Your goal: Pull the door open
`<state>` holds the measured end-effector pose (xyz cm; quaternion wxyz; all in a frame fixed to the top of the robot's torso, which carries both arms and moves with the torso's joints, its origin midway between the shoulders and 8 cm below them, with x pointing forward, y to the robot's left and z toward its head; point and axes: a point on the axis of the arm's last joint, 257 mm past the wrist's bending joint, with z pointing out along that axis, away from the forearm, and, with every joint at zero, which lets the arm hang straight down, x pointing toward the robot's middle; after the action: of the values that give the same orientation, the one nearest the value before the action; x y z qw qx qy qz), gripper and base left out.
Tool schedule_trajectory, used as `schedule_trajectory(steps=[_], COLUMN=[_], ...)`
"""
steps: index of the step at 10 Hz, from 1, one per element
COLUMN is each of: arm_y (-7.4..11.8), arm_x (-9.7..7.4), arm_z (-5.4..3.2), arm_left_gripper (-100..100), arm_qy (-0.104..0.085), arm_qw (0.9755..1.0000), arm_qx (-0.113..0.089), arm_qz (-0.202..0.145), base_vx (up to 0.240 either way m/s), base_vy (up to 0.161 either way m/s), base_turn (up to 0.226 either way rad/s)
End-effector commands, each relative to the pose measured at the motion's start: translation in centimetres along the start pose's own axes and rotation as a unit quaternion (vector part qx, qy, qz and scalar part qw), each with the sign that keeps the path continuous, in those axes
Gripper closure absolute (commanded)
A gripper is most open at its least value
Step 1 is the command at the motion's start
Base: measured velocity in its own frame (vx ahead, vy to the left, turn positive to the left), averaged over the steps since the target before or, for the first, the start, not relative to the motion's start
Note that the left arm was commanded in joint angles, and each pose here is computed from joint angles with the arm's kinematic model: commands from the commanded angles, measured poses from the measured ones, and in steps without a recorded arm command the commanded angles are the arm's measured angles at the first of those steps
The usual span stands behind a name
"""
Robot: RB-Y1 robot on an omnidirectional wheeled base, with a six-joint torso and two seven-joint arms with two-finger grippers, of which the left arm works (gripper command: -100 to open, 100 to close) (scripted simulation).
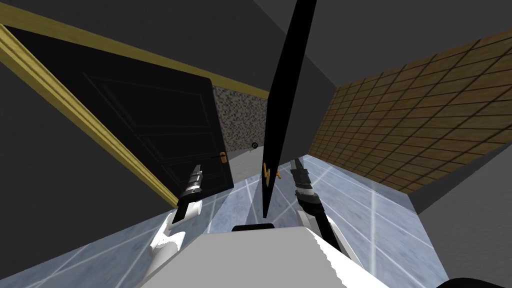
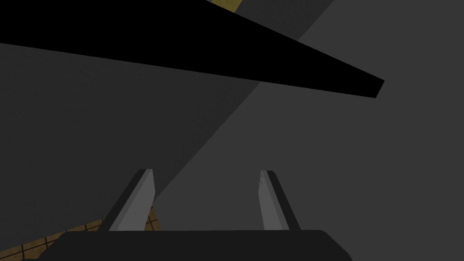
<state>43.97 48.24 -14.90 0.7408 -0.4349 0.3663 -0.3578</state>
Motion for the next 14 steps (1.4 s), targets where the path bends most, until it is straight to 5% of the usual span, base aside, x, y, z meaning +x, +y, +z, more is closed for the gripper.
schedule_trajectory(steps=[1,4,6,9,13,14], arm_y=[1.5,4.7,7.7,9.8,13.2,14.4], arm_x=[-0.7,-1.9,-2.7,-3.0,-3.0,-2.7], arm_z=[0.26,0.59,0.57,0.37,-0.28,-0.63], arm_left_gripper=[-100,-100,-100,-100,-100,-100], arm_qy=[-0.009,-0.030,-0.049,-0.062,-0.082,-0.089], arm_qw=[0.9998,0.9980,0.9943,0.9905,0.9817,0.9776], arm_qx=[-0.016,-0.054,-0.089,-0.114,-0.156,-0.171], arm_qz=[-0.004,-0.016,-0.032,-0.046,-0.073,-0.084], base_vx=[0.078,0.094,0.109,0.069,0.073,0.090], base_vy=[0.075,0.113,0.123,0.100,0.099,0.115], base_turn=[-0.145,-0.195,-0.290,-0.126,-0.153,-0.186])
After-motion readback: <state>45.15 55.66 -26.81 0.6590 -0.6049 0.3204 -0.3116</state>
